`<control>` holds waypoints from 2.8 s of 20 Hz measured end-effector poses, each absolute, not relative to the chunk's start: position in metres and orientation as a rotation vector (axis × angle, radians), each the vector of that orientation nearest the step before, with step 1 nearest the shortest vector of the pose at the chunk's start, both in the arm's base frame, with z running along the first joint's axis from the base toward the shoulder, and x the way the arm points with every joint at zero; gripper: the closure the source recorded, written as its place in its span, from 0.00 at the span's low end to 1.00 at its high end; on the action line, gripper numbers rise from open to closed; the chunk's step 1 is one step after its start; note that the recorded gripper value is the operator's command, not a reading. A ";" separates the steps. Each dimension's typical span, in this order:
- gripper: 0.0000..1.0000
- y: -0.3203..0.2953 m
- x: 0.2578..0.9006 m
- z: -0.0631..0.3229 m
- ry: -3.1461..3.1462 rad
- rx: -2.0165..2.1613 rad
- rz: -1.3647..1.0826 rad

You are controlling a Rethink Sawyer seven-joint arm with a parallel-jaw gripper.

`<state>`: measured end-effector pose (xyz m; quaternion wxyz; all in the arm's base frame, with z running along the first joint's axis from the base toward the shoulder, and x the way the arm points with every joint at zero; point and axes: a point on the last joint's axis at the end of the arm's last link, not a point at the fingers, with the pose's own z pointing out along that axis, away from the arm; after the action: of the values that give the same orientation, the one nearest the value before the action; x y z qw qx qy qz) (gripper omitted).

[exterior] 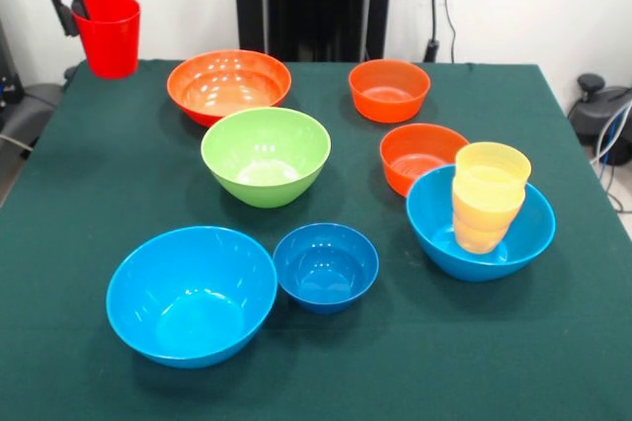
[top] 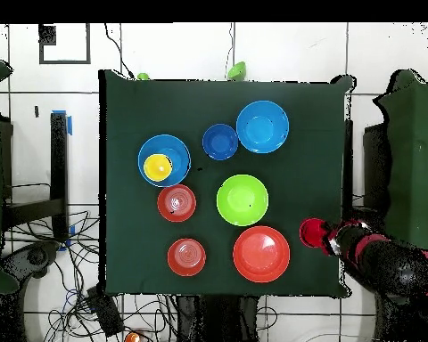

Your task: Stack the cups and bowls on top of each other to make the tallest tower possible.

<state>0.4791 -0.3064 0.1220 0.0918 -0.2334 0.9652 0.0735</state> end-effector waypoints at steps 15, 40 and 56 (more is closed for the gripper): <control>1.00 -0.245 0.514 0.162 3.004 -0.532 0.169; 1.00 -0.092 0.546 0.171 3.065 -0.162 0.058; 1.00 -0.018 0.572 0.178 3.058 -0.012 0.009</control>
<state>0.5720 -0.0177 0.1780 0.0420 -0.0038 0.9991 0.0029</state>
